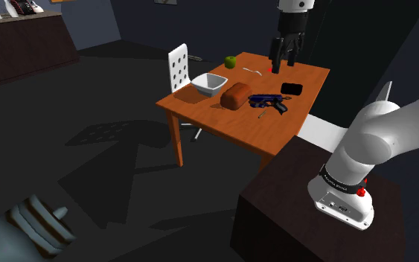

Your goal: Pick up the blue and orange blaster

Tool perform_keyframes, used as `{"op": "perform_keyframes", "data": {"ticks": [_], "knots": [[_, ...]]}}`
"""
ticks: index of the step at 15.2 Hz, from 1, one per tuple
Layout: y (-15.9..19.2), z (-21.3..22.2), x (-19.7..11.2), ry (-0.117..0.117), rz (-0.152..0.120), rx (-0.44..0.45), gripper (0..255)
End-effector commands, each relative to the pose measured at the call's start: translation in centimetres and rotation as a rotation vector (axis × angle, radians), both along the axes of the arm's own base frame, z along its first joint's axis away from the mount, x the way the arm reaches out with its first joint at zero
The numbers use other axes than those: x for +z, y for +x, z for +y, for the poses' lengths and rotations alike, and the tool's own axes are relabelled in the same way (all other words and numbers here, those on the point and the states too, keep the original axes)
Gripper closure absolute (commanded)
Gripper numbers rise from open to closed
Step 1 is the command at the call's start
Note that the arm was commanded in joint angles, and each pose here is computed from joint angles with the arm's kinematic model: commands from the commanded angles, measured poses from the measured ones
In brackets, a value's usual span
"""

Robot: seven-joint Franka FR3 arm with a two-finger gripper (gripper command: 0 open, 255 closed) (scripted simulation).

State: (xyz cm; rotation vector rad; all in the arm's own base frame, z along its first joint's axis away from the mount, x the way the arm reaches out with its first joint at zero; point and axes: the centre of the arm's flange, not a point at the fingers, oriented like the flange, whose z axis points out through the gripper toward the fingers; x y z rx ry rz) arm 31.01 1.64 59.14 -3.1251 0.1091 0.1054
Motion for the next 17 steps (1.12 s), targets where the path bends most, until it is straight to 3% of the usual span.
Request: {"op": "perform_keyframes", "data": {"ticks": [1,17], "knots": [[0.0,0.0,0.0,0.000,0.000,0.000,0],[6.0,-15.2,-12.7,-0.024,-0.015,0.085,0]]}}
